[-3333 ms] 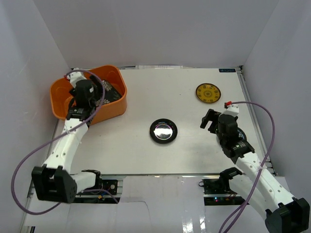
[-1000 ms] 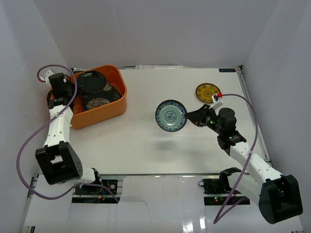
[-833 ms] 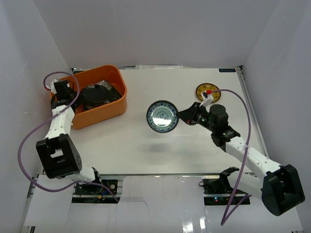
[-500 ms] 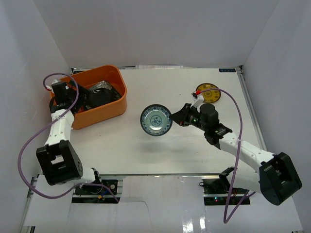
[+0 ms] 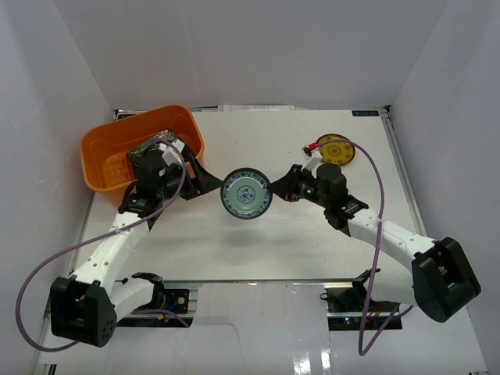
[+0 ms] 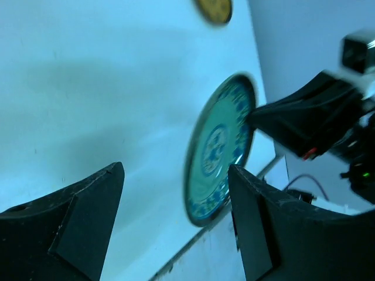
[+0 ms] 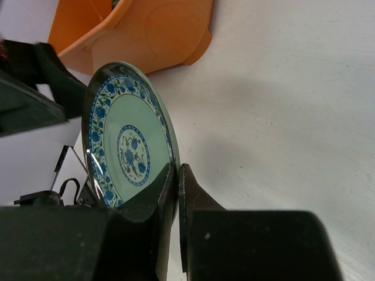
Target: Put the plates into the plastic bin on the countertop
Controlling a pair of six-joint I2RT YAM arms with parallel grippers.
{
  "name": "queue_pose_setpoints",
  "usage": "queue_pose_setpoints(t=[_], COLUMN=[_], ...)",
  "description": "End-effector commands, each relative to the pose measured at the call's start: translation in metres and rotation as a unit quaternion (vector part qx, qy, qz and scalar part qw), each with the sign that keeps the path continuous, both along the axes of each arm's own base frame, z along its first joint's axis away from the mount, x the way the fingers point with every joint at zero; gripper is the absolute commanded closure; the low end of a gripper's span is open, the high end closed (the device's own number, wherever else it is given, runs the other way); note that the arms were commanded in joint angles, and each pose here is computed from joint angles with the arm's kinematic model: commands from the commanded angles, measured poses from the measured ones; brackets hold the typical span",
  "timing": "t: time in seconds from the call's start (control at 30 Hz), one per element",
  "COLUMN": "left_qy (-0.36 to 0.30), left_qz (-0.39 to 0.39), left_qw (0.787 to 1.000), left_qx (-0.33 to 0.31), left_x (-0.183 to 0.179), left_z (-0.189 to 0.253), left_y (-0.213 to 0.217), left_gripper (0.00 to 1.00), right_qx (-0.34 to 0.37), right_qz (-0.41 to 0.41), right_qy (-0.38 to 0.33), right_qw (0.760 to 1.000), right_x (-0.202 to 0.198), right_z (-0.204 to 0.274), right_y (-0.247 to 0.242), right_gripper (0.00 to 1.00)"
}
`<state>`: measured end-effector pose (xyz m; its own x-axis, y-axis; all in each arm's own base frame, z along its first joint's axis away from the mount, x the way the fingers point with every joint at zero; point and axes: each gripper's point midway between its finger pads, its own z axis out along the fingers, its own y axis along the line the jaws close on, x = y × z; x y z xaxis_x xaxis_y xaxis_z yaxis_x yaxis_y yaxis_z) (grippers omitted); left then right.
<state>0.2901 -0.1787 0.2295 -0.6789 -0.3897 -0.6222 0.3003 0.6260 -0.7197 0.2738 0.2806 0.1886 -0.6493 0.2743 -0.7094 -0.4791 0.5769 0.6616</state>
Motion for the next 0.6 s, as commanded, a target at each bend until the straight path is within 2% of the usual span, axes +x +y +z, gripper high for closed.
queue_pose_setpoints(t=[0.0,0.13,0.23,0.27,0.3,0.4,0.43,0.5,0.57], left_qy=[0.040,0.053,0.049,0.038,0.030,0.014,0.009,-0.005,-0.023], left_qz=[-0.084,-0.124,-0.119,-0.111,-0.106,-0.090,-0.084,-0.049,-0.015], left_qw=[0.996,0.991,0.992,0.993,0.994,0.996,0.996,0.998,0.999], left_qx=[-0.005,0.003,0.007,0.005,0.002,0.003,0.005,0.026,0.028], left_x=[-0.027,-0.033,-0.028,-0.024,-0.021,-0.013,-0.009,0.006,0.024], left_z=[-0.032,-0.044,-0.044,-0.041,-0.036,-0.029,-0.023,-0.015,0.011], left_y=[-0.023,-0.043,-0.048,-0.048,-0.048,-0.047,-0.046,-0.037,-0.024], left_gripper=[0.18,0.25,0.66,0.89,1.00,1.00,1.00,1.00,1.00], right_qx=[0.043,0.049,0.048,0.045,0.042,0.040,0.040,0.051,0.051], right_qz=[0.024,0.037,0.036,0.031,0.029,0.033,0.029,0.039,-0.014], right_qy=[-0.048,-0.046,-0.046,-0.046,-0.046,-0.054,-0.058,-0.057,-0.052], right_qw=[0.998,0.997,0.997,0.997,0.998,0.997,0.997,0.996,0.997], right_x=[0.004,0.002,0.003,0.004,0.004,0.006,0.014,0.018,0.042], right_z=[0.041,0.042,0.042,0.040,0.038,0.041,0.043,0.049,0.045], right_y=[0.014,0.019,0.018,0.017,0.016,0.012,0.002,-0.013,-0.053], right_gripper=[0.92,0.92,0.92,0.92,0.82,0.45,0.28,0.20,0.15])
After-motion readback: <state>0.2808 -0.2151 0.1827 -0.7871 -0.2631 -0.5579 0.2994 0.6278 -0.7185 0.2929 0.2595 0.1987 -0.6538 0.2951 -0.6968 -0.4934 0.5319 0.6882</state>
